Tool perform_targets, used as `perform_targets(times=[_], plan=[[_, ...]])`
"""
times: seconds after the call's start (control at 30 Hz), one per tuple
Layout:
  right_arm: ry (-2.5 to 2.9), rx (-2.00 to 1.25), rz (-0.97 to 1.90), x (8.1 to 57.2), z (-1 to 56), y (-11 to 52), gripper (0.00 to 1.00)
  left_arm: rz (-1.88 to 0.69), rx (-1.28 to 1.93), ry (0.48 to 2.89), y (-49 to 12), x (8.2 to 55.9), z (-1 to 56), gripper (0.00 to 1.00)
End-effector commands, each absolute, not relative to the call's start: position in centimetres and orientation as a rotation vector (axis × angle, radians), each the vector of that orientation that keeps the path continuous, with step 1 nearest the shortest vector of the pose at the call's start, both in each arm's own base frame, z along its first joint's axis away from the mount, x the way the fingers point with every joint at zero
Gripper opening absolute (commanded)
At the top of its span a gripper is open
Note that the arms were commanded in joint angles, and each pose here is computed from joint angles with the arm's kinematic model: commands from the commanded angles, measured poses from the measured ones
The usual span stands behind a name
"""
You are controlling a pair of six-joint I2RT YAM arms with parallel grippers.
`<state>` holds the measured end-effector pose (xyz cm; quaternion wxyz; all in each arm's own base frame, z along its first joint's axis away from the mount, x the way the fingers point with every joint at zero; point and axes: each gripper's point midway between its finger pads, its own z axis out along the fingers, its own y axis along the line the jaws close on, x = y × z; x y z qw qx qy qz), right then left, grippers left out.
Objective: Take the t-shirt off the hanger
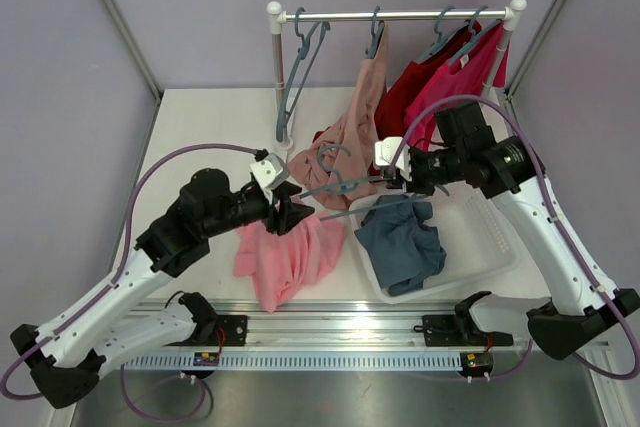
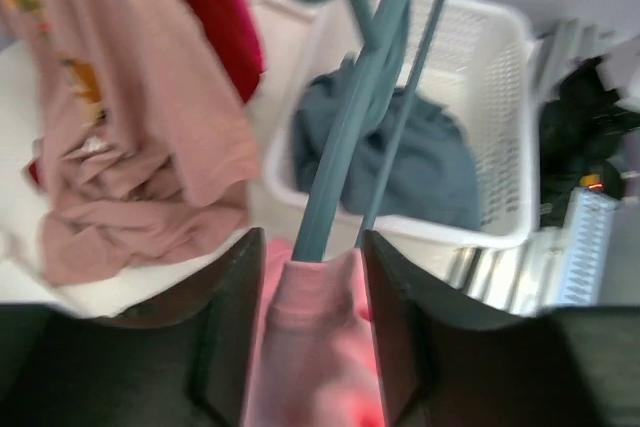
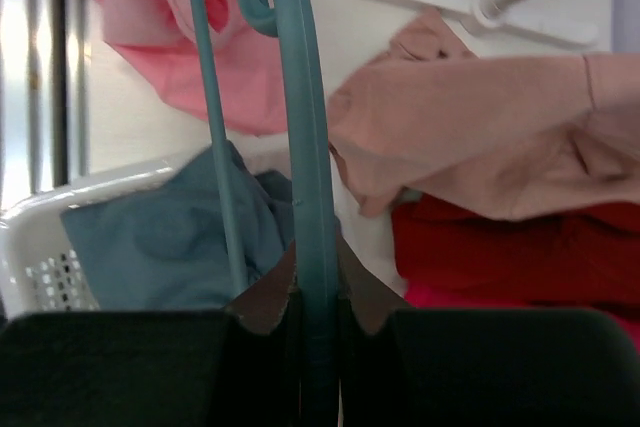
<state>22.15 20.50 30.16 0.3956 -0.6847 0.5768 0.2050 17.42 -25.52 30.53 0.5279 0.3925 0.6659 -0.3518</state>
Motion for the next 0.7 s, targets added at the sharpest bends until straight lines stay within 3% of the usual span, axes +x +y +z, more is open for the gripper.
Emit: perform_targets(times=[0.0, 0.1, 0.2, 0.43, 0.67], plan=[[1.51, -1.651, 0.217, 24.9, 31.5, 17.3, 0.0, -0.699, 0.812, 1.646, -23.8, 20.5, 29.7, 0.59], [1.529, -1.624, 0.119, 25.2, 31.8, 15.2, 0.0, -0.64, 0.76, 1.705, -22.4, 21.9, 28.2, 0.8], [1.543, -1.599, 0.098, 25.0, 31.9, 13.9, 0.0, -0.659, 0.688, 1.724, -21.4, 22.5, 28.4, 0.89], [1.537, -1.611, 0.218, 23.4, 31.0, 14.0, 0.0, -0.743, 0.709, 1.656, -21.3, 21.9, 30.5, 0.98], [1.499, -1.692, 0.48, 20.5, 29.2, 16.2, 0.0, -0.984, 0.896, 1.588, -24.1, 18.6, 31.3, 0.99]])
